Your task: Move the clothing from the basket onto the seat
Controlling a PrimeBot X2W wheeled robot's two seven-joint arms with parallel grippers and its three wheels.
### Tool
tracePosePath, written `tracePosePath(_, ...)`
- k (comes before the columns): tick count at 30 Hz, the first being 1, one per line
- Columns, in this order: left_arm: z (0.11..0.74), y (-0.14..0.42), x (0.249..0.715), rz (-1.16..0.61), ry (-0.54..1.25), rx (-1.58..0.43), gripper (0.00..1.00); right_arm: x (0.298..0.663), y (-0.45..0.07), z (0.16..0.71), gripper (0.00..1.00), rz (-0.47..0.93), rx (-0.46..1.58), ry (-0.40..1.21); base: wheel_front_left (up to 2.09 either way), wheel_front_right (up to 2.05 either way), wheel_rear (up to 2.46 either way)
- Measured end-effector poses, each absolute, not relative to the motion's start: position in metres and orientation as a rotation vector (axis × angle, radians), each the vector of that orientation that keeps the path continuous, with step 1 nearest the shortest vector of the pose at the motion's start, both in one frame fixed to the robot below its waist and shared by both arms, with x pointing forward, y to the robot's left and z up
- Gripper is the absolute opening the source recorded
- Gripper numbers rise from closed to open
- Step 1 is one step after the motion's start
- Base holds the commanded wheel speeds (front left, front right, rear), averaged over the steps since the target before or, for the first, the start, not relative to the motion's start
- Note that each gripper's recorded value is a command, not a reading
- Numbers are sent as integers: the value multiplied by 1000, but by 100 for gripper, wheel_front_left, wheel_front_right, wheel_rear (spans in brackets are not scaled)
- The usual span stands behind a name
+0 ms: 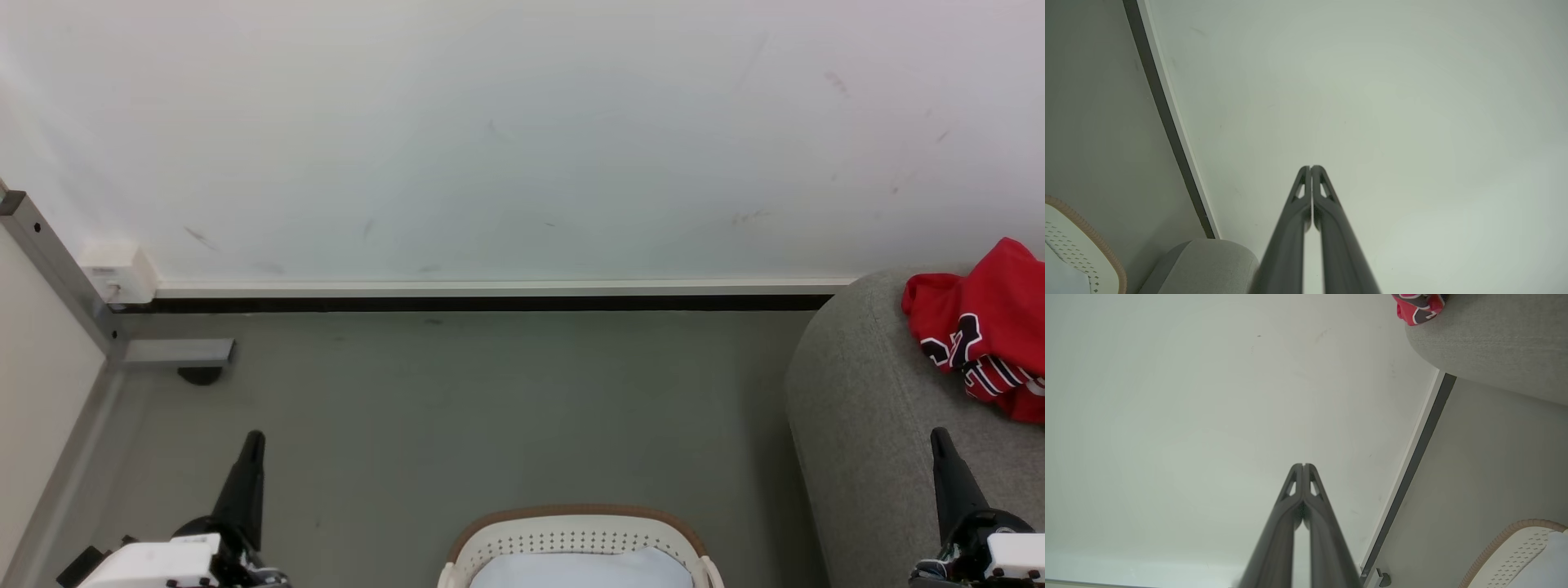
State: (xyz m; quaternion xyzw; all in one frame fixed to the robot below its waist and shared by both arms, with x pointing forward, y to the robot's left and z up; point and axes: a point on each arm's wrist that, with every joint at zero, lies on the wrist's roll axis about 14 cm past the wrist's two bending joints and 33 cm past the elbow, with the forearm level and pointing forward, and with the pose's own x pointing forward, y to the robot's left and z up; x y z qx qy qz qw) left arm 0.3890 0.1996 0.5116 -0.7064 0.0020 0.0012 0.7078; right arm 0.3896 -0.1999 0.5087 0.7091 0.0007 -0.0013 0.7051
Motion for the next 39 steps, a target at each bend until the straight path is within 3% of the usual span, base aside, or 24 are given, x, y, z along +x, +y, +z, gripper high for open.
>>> tracePosePath(39,512,200,389,2,4,-1569,0,390,-199,509,0,0,1578,3,0,0,0)
